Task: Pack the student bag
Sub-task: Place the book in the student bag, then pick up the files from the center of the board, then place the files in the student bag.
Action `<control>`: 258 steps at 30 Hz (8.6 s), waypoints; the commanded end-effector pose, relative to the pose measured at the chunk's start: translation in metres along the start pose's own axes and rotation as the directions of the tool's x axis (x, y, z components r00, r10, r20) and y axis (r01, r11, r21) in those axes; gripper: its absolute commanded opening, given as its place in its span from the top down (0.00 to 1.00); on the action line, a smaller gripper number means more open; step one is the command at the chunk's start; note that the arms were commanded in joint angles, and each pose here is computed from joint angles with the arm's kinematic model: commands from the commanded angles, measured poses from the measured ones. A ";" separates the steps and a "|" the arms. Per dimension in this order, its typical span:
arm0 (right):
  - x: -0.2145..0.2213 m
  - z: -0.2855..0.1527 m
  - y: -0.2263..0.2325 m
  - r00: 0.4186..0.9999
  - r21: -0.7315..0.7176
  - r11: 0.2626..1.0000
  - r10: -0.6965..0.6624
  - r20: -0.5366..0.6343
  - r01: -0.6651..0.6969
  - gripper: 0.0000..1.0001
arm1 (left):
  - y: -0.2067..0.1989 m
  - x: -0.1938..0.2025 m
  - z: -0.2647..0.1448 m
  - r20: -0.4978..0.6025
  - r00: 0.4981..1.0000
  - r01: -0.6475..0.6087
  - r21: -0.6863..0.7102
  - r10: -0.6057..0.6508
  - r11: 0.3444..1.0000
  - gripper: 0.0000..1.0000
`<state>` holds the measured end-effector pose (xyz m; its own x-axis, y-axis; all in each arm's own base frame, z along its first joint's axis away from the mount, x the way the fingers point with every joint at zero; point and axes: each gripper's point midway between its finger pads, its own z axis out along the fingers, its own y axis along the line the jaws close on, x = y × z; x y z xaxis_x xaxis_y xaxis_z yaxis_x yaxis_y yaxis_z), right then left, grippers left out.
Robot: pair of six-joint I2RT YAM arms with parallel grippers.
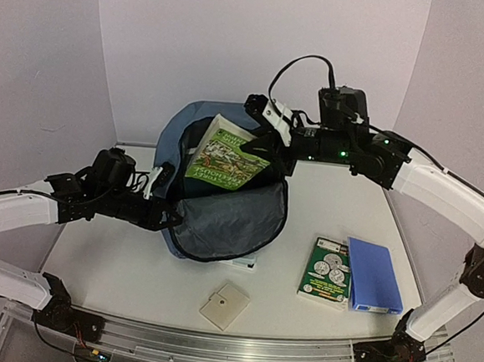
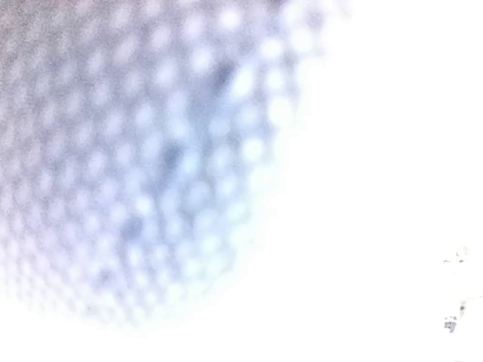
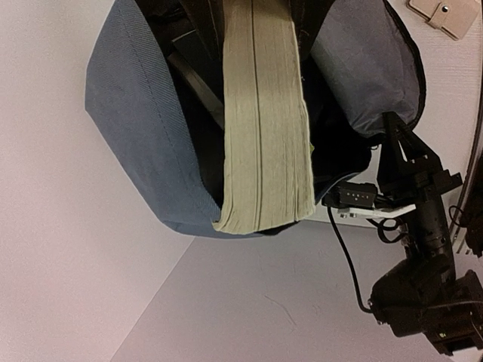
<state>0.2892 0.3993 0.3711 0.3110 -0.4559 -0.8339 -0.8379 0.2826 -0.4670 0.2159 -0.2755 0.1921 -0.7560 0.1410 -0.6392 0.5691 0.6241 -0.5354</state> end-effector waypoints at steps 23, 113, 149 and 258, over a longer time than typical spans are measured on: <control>0.064 0.024 -0.043 0.978 0.190 0.980 -0.017 -0.209 0.057 0.89 | -0.011 -0.031 -0.017 0.096 0.995 -0.009 -0.018 0.011 1.000 1.00; 0.157 -0.192 -0.094 0.440 0.790 0.011 0.835 0.330 -0.613 1.00 | -0.007 -0.035 -0.011 0.098 0.995 0.022 -0.029 -0.019 0.999 0.74; -0.138 -0.193 -0.016 0.524 -0.497 0.613 0.788 0.325 -0.614 1.00 | -0.173 -0.134 -0.103 0.303 0.878 -0.470 0.395 0.371 0.789 0.05; -0.061 -0.037 -0.026 0.813 -0.271 0.899 0.430 0.392 -0.345 1.00 | -0.006 -0.028 -0.022 0.151 0.983 0.106 0.017 -0.108 0.994 0.40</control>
<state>0.2819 0.3867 0.4068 -0.0718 0.0158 -0.9973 -0.9728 0.2196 0.0735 0.2160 -0.2688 0.2307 -0.7586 -0.0234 -0.6512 0.5188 0.5830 -0.6253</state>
